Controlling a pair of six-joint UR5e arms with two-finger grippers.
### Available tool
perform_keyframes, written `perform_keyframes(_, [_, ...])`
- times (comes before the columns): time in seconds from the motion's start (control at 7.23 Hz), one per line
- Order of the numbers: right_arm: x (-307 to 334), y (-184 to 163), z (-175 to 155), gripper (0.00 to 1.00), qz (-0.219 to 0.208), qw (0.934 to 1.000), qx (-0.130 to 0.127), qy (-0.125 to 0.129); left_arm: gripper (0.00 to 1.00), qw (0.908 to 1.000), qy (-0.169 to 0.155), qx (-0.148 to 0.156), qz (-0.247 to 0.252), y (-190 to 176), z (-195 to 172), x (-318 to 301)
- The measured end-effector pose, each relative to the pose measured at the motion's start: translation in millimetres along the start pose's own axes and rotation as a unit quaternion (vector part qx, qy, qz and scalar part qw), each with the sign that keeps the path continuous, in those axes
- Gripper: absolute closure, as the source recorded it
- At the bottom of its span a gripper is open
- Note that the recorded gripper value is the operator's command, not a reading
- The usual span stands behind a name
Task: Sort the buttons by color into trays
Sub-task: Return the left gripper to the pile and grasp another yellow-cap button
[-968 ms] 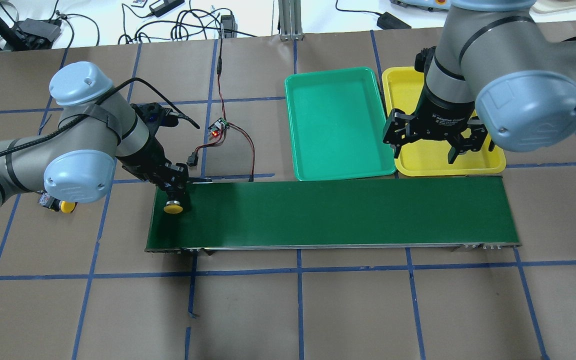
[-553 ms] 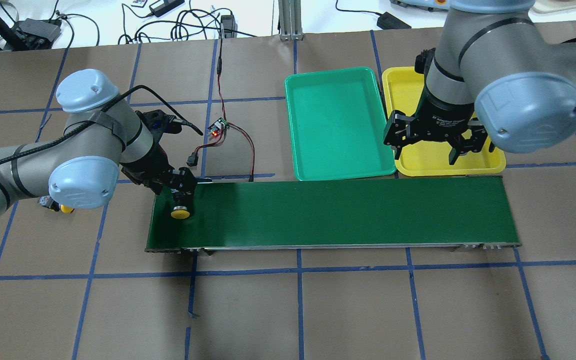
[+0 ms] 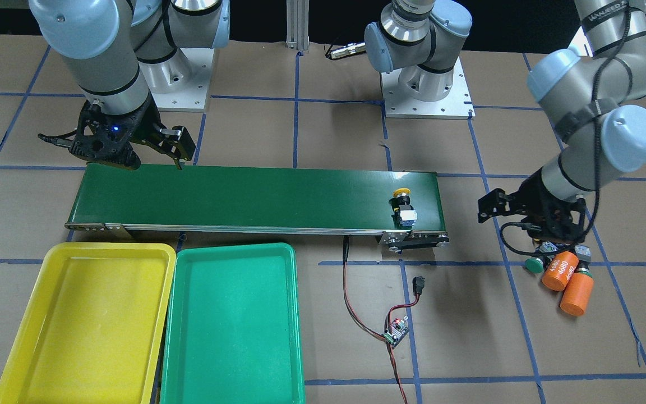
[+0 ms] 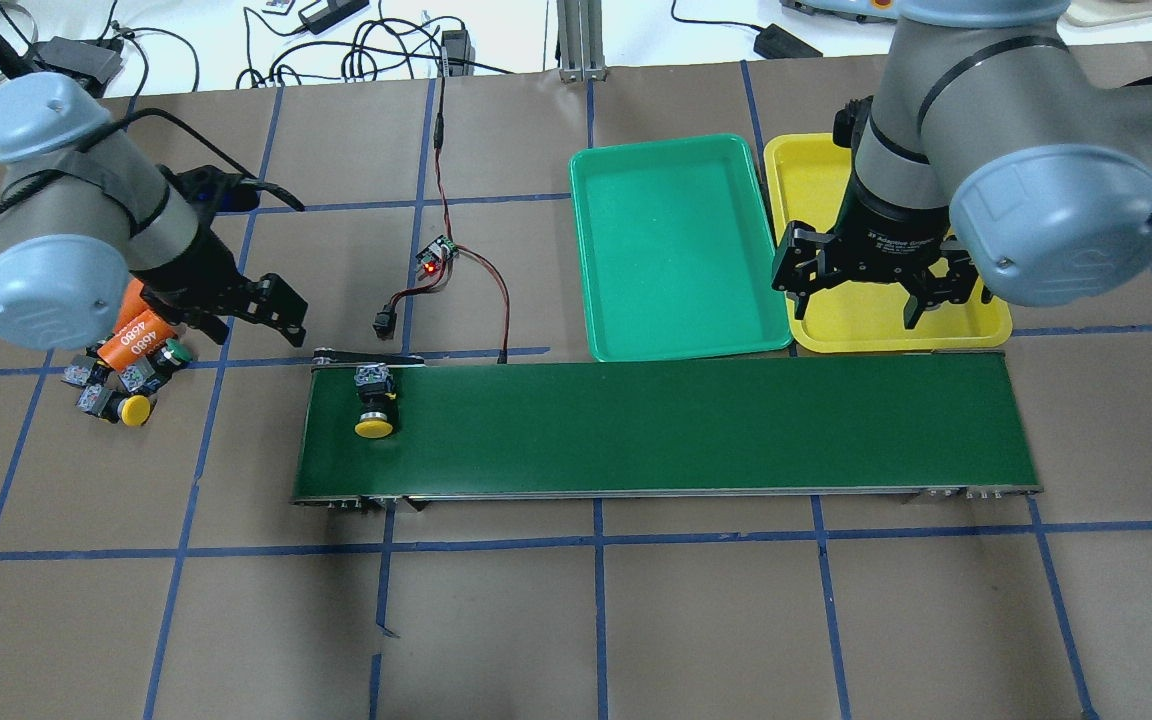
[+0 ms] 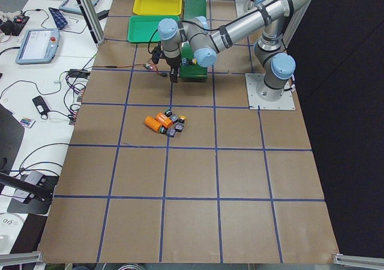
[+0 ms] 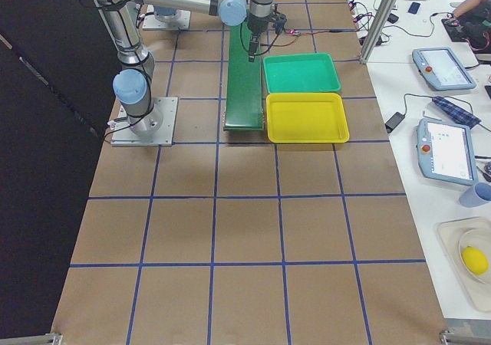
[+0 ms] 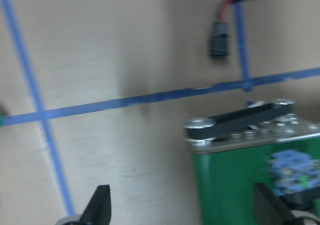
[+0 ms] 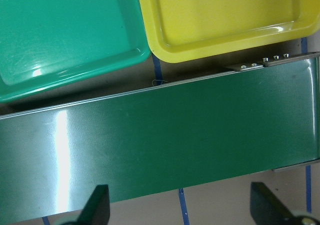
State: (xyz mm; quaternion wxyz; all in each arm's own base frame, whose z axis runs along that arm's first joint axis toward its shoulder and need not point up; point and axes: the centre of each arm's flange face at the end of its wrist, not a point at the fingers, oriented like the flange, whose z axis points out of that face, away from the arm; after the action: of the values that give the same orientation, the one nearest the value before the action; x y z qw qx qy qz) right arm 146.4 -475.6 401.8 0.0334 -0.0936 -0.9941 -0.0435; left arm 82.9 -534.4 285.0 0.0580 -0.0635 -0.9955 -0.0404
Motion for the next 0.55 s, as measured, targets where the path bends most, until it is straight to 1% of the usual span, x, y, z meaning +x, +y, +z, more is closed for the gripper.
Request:
perform_keyframes(0.14, [0.0,0.0,0.0,0.0,0.0,1.0,0.0,0.0,0.0,0.9992,0.007,-0.003,0.039,4.5,9.6,-40.9])
perform_keyframes(0.28, [-0.3,-0.5,0.8,0.0,0.0,1.0,-0.001,-0.001,0.0,0.9964,0.012,-0.004,0.084,9.0,22.7,-74.6])
perform_keyframes(0.41, [-0.4,-0.8,1.2,0.0,0.001,1.0,-0.001,-0.001,0.0,0.9927,-0.001,-0.003,0.121,13.2,33.7,-104.8])
perform_keyframes(0.55, [-0.3,-0.6,1.1,0.0,0.0,1.0,-0.001,0.0,0.0,0.9894,-0.027,-0.01,0.142,16.9,41.0,-127.7])
